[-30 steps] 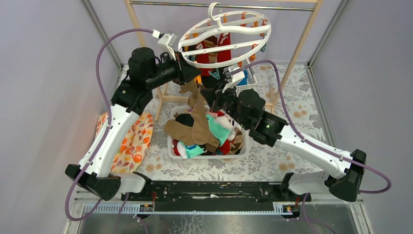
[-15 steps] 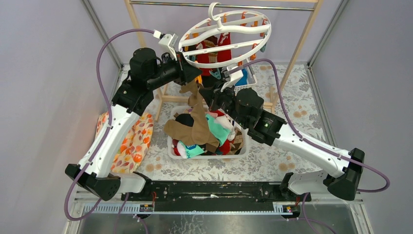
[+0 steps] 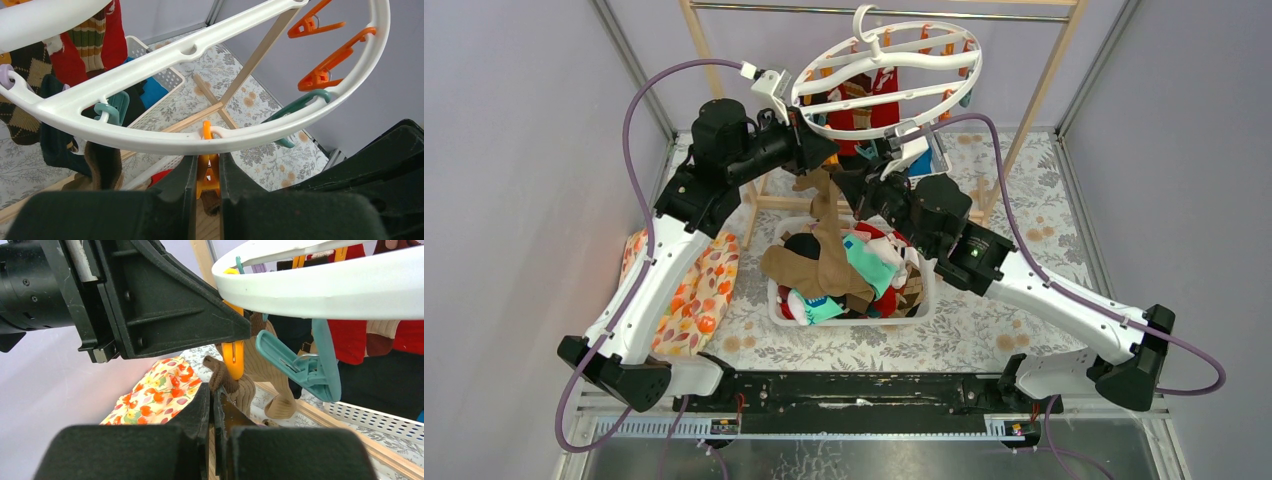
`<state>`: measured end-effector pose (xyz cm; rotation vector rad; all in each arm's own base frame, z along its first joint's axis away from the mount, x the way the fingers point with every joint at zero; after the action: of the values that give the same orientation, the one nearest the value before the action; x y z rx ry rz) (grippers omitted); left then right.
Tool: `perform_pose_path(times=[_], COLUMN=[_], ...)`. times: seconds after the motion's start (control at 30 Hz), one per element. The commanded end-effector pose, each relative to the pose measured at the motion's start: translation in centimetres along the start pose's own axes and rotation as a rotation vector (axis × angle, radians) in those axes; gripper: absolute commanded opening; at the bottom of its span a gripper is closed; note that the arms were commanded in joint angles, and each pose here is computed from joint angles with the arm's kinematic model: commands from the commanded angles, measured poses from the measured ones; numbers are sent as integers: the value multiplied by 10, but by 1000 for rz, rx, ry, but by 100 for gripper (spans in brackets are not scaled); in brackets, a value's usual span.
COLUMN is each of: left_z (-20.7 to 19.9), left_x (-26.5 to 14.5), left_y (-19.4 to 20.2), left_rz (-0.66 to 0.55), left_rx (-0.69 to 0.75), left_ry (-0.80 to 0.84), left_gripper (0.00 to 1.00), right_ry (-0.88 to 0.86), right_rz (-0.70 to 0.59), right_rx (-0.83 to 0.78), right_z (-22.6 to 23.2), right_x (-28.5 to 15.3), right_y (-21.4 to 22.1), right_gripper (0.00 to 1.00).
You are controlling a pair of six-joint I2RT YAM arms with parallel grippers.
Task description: Clip the socks to the hanger
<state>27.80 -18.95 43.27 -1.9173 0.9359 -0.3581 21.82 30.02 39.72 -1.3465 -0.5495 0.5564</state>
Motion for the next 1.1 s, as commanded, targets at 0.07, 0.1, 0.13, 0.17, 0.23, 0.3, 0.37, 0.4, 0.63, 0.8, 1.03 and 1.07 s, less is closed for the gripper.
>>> perform_pose_path(times=[0.07,0.1,0.13,0.17,0.23,0.3,0.37,0.4,0.63,0.8,1.03,1.07], left_z=[-6,-6,-7,-8,-10,-15,-20,-22,-24,-29,-20,-19], left_x=[-3,-2,-3,-3,-3,-4,-6,-7,-9,-11,-18,-19], left_y=[-6,-6,-7,-8,-8,-8,-7,-8,-14,-16,-22,-22], left_rz=[-33,-32,-34,-35,-30,-20,-4,-3,-17,-1,11,18], left_rx=[45,44,42,40,33,28,25,20,-16,-54,-101,-115], left_ry=[7,8,12,17,32,65,106,114,134,199,271,287], left_gripper=[0,0,0,0,0,0,0,0,0,0,0,0], right_ry=[7,13,15,15,-7,-82,-182,-228,-495,-743,-1017,-1045], right_rz=[-74,-67,-60,-53,-43,-42,-42,-42,-50,-72,-96,-67], right_rx=[13,16,20,23,34,44,80,129,362,508,642,635], right_z=[-7,-9,-11,-12,-13,-9,-8,-8,-7,-11,-33,-33], right_x=[-6,-8,-9,-9,-10,-13,-19,-23,-45,-54,-43,-37], right_y=[-22,-18,-14,-10,-2,3,7,10,41,52,44,43], right_gripper=[0,0,0,0,0,0,0,0,0,0,0,0])
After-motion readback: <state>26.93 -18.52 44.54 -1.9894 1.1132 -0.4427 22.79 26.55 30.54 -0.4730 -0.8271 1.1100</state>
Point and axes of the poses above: each gripper's point midway between its finger pads, its own x axis out along the fingers, its own z axis along the line the jaws close on, y = z × x, the point moved 7 cm from there along -x, back along the fingers, and after that the axes turned 9 degrees about -x, right-handed, at the moved point
